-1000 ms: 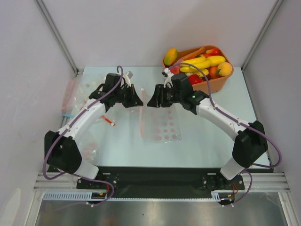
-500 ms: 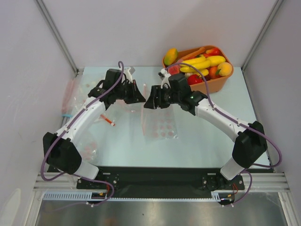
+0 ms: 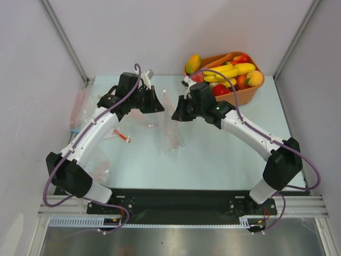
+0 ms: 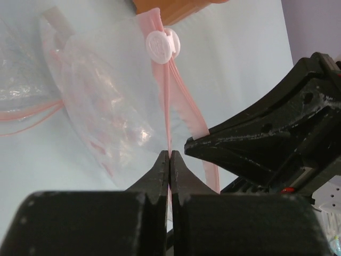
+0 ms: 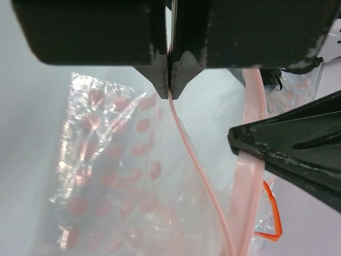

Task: Place the food in the zip-top bag and seal the zipper
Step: Open the zipper of the food storage bag at the center of the board.

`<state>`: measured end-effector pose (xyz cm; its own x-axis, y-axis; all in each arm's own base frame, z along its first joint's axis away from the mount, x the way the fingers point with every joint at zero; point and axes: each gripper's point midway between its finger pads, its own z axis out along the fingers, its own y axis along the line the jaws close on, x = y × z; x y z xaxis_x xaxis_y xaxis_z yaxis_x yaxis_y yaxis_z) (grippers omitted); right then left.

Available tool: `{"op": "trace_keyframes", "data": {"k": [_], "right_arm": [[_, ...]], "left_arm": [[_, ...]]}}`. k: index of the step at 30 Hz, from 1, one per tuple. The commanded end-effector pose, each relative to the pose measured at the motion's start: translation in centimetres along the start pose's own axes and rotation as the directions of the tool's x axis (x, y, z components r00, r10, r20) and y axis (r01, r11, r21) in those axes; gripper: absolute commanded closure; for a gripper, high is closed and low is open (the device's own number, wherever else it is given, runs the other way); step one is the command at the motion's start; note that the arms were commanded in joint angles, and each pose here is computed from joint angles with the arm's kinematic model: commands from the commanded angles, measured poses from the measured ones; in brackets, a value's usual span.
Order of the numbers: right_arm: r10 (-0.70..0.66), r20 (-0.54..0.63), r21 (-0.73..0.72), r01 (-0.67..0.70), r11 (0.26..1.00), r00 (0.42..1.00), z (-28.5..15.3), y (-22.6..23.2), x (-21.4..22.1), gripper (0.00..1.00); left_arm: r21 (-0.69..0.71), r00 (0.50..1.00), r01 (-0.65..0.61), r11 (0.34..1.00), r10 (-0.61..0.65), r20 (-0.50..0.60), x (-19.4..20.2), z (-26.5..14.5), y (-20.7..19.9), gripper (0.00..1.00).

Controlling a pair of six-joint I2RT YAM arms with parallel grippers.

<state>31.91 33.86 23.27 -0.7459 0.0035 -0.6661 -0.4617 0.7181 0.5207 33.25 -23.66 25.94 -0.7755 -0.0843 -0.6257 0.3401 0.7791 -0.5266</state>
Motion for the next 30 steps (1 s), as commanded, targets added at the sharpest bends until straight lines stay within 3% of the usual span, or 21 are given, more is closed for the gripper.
{"op": "trace_keyframes", "data": {"k": [1, 7, 9, 17, 20, 23, 27, 30], "right_arm": [[-0.006, 0.058, 0.034, 0.004, 0.999, 0.998, -0.7, 0.1, -2.2, 1.00], [-0.011, 0.102, -0.002, 0.011, 1.000, 0.995, -1.1, 1.3, -3.3, 1.00], [-0.010, 0.103, -0.004, 0.011, 1.000, 0.995, -1.0, 1.4, -3.3, 1.00], [-0.031, 0.109, -0.018, 0.033, 0.999, 0.994, -0.9, 2.7, -3.7, 1.00], [-0.037, 0.131, 0.002, 0.037, 0.999, 0.991, -1.3, 2.5, -4.2, 1.00], [-0.040, 0.147, 0.018, 0.038, 0.999, 0.988, -1.5, 2.3, -4.5, 1.00], [-0.023, 0.136, 0.050, 0.016, 0.999, 0.990, -1.5, 1.4, -4.2, 1.00], [-0.002, 0.135, 0.037, -0.003, 0.999, 0.991, -1.4, 1.2, -4.3, 1.00]], "left_arm": [[-0.022, 0.998, -0.057, 0.998, 0.057, 0.014, -0.8, -0.9, -0.4, 0.99], [-0.033, 0.998, -0.061, 0.998, 0.060, -0.035, 0.8, -0.2, 0.2, 0.66], [-0.034, 0.996, -0.061, 0.998, 0.058, -0.064, 1.7, 0.4, 0.4, 0.61], [-0.016, 0.992, -0.058, 0.998, 0.056, -0.110, 3.4, 2.2, 0.5, 0.57], [-0.025, 0.989, -0.069, 0.997, 0.065, -0.129, 3.8, 2.5, 0.5, 0.60], [-0.038, 0.986, -0.072, 0.997, 0.065, -0.152, 4.4, 2.6, 0.8, 0.71], [-0.103, 0.988, -0.098, 0.990, 0.084, -0.126, 3.4, 1.4, 1.3, 0.94], [-0.247, 0.987, -0.140, 0.959, 0.114, -0.116, 1.8, -1.1, 2.7, 1.00]]}}
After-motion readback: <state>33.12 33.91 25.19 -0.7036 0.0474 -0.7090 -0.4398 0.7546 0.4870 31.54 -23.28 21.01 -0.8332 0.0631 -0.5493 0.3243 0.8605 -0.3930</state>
